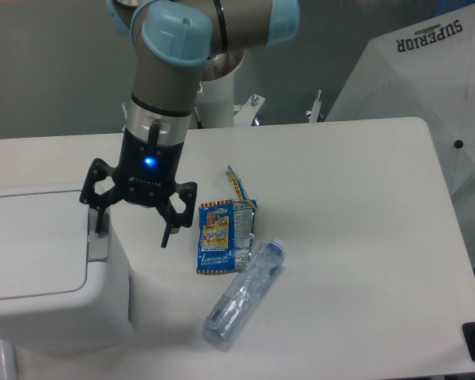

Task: Open the trash can
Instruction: 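Push the trash can lid open with the gripper finger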

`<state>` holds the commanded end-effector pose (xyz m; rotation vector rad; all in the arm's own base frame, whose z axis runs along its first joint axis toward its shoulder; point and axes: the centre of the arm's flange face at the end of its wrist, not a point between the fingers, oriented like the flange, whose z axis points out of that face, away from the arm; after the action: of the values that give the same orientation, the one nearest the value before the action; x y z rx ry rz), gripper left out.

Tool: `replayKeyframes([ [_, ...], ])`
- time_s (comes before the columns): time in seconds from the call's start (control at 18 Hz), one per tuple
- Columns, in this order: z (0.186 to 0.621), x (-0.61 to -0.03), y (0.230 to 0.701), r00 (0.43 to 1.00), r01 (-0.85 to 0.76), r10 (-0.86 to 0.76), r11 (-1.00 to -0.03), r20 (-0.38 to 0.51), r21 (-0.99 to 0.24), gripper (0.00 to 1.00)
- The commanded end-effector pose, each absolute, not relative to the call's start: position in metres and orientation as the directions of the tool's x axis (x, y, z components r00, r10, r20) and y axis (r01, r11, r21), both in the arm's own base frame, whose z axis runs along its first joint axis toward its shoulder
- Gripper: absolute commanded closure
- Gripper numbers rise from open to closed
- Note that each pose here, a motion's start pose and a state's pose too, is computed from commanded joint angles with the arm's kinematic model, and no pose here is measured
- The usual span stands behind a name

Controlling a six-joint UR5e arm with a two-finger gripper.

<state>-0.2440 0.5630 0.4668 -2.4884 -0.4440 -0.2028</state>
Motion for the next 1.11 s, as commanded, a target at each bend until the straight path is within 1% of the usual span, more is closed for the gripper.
replayKeyframes([
  [0.5, 0.467, -0.244, 0.563, 0.933, 0.358, 0.268, -0.766, 0.241, -0.534, 0.0],
  [0.67, 0.489, -0.246, 0.563, 0.941, 0.339, 0.257, -0.749, 0.222, -0.569, 0.0],
  [0.83, 0.523, -0.253, 0.568, 0.947, 0.322, 0.254, -0.717, 0.198, -0.618, 0.0],
  [0.89, 0.537, -0.262, 0.566, 0.947, 0.32, 0.263, -0.7, 0.187, -0.639, 0.0],
  [1.0, 0.561, -0.303, 0.541, 0.93, 0.352, 0.326, -0.651, 0.172, -0.672, 0.0],
  [1.11, 0.577, -0.319, 0.532, 0.928, 0.34, 0.344, -0.624, 0.144, -0.703, 0.0],
])
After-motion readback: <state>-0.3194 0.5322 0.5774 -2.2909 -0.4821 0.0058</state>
